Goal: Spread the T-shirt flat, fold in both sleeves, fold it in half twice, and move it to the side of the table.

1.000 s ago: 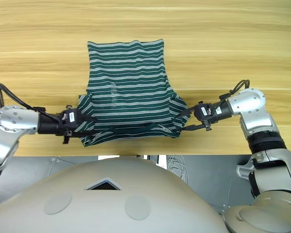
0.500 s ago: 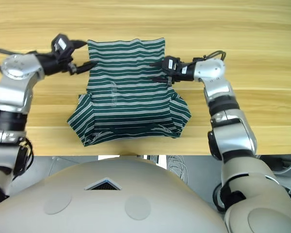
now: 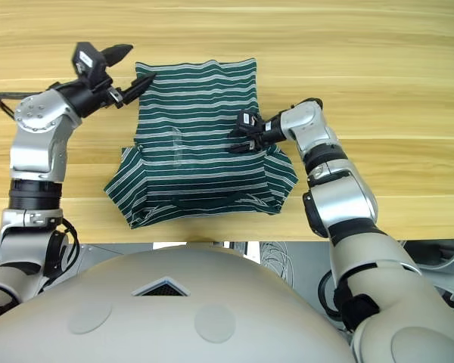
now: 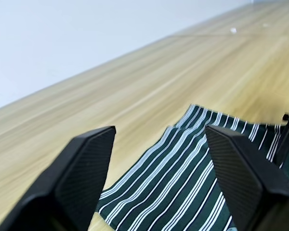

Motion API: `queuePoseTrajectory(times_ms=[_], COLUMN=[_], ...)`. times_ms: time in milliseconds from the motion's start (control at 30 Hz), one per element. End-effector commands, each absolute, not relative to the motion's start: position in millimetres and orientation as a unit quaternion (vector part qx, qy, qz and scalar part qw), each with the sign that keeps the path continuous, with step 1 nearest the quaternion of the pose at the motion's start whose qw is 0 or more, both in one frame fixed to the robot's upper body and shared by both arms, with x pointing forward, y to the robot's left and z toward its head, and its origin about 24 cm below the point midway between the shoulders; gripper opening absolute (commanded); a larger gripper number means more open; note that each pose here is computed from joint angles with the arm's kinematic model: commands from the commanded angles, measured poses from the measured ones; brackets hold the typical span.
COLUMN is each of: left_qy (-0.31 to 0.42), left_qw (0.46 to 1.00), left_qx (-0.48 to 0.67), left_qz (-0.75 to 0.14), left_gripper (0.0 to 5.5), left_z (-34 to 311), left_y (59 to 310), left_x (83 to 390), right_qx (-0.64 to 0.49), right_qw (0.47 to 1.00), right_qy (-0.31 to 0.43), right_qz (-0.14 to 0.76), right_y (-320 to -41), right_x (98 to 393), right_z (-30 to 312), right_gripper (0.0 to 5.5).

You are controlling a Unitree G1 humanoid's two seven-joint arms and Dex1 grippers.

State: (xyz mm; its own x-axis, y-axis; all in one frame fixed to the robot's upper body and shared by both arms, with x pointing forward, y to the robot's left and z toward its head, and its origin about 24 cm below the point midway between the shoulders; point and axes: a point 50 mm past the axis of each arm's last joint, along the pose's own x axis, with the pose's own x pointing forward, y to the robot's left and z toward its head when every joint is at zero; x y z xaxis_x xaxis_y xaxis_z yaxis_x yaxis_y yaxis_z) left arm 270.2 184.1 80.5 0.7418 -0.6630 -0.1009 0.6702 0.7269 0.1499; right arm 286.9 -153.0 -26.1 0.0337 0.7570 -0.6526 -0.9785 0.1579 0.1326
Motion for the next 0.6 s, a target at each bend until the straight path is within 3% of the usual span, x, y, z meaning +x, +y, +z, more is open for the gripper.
queuePoseTrajectory(times_ms=[33, 200, 367, 600], left_qy=[0.028, 0.106, 0.207, 0.253], left_qw=[0.955, 0.982, 0.964, 0.948], left_qx=[0.027, -0.055, -0.129, -0.17], left_qz=[-0.295, -0.147, -0.103, -0.093], left_gripper=[3.31, 3.31, 3.31, 3.31], left_z=[67, 25, 0, -19], left_y=[204, 232, 231, 227], left_x=[231, 157, 87, 79], right_qx=[-0.2, -0.188, -0.18, -0.172], right_qw=[0.718, 0.762, 0.774, 0.788], right_qy=[0.34, 0.325, 0.32, 0.312], right_qz=[0.574, 0.527, 0.515, 0.502], right_y=[-153, -148, -151, -154], right_x=[284, 287, 285, 287], right_z=[-41, -46, -48, -46], right_gripper=[2.14, 2.14, 2.14, 2.14])
